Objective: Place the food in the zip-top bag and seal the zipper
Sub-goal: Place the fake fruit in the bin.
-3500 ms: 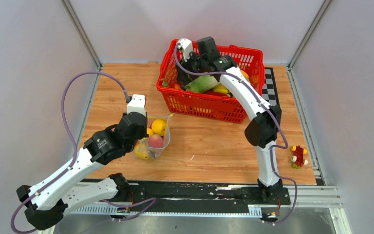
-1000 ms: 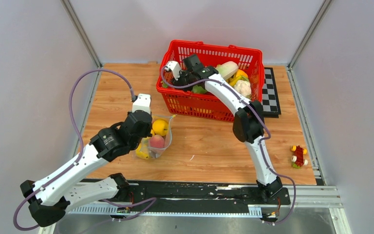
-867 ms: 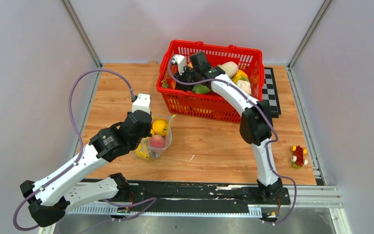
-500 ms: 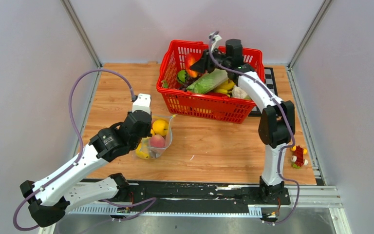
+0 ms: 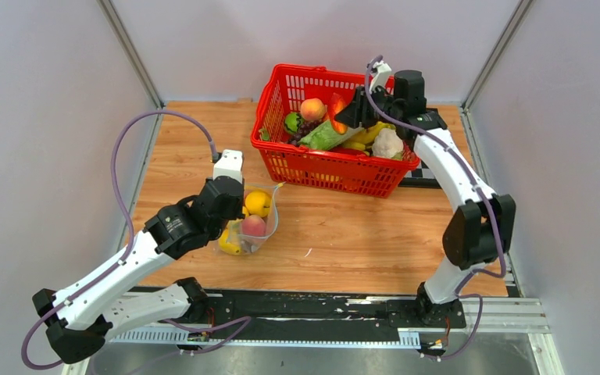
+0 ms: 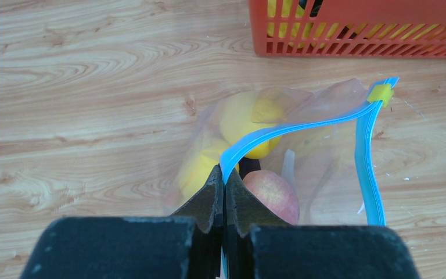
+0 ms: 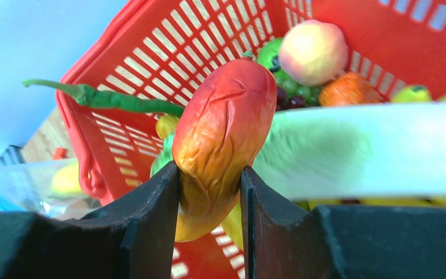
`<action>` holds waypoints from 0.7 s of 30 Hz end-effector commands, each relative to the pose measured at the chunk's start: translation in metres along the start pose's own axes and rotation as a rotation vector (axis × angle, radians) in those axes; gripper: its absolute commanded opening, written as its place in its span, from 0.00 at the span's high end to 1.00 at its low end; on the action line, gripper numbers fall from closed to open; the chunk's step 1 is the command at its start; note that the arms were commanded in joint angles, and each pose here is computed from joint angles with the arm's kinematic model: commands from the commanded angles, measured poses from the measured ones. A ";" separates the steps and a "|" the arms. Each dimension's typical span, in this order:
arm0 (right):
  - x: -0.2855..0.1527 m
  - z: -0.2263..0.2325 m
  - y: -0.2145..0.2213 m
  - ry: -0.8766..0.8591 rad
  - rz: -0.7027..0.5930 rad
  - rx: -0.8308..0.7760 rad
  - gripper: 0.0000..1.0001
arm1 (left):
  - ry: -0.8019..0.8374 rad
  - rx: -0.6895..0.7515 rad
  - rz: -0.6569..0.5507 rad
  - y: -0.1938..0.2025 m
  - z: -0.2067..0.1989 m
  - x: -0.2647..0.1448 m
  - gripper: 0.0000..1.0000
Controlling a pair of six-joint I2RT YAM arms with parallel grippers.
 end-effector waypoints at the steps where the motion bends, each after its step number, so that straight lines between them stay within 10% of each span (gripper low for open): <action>1: -0.042 -0.002 0.018 0.220 0.124 -0.090 0.92 | 0.017 -0.030 -0.050 -0.011 -0.004 0.001 1.00; 21: -0.024 -0.024 0.061 0.264 0.342 -0.028 0.48 | 0.050 -0.025 -0.031 -0.009 -0.011 0.005 1.00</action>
Point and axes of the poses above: each gripper's point midway between its finger pads, its own x axis out along the fingers, its own z axis along the line the jaws close on, y = z × x, the point moved 8 cm from there along -x, back along the fingers, and after that the axes turned 7 degrees about -x, right-handed, at the moved point
